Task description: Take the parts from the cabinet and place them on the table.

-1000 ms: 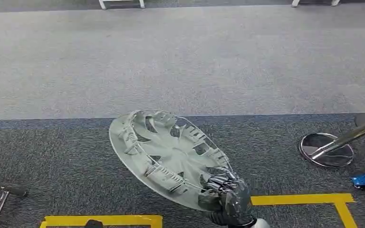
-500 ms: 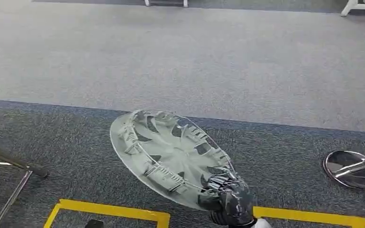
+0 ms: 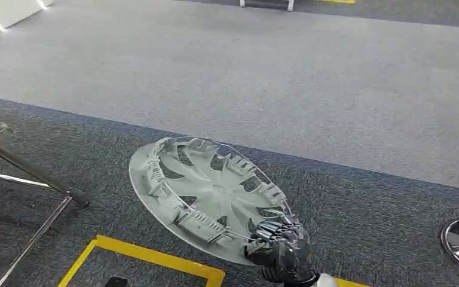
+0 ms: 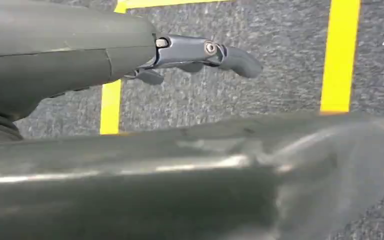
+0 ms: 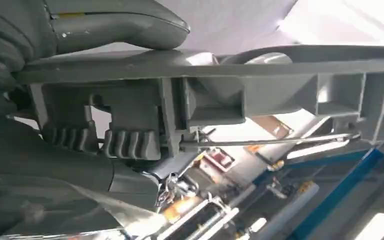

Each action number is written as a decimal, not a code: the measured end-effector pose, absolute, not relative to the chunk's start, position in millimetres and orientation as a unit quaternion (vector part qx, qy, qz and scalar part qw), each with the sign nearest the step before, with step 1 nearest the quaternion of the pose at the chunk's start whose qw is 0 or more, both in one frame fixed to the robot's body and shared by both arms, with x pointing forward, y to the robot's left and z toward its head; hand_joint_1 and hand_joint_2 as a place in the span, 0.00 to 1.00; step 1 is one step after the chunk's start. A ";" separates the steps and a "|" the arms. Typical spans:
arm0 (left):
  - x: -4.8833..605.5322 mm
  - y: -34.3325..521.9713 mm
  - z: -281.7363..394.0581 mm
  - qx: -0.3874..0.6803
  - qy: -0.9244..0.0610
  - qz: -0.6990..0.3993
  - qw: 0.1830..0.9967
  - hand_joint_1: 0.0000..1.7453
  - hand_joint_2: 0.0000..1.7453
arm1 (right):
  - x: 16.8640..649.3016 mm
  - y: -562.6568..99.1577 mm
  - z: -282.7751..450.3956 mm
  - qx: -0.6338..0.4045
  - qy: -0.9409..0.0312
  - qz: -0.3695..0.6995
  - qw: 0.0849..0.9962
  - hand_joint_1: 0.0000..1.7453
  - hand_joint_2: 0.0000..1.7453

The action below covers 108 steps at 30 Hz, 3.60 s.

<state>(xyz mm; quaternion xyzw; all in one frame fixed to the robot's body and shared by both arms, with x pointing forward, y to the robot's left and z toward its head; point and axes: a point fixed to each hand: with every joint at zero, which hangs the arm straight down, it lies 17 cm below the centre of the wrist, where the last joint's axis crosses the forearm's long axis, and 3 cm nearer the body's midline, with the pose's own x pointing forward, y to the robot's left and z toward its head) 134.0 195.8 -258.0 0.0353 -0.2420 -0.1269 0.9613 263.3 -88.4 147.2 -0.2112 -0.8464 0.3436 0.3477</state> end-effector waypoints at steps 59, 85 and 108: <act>135.9 198.0 -257.9 0.039 -0.244 -0.139 0.959 0.00 0.00 | 264.1 -80.5 148.2 -0.204 -0.851 0.350 0.335 1.00 1.00; 144.2 194.4 -255.8 0.036 -0.246 -0.130 0.960 0.00 0.00 | 273.6 -76.6 168.0 -0.205 -0.867 0.334 0.307 1.00 1.00; 136.7 205.3 -259.3 0.039 -0.237 -0.135 0.961 0.00 0.00 | 276.7 -68.4 184.4 -0.182 -0.886 0.303 0.301 1.00 1.00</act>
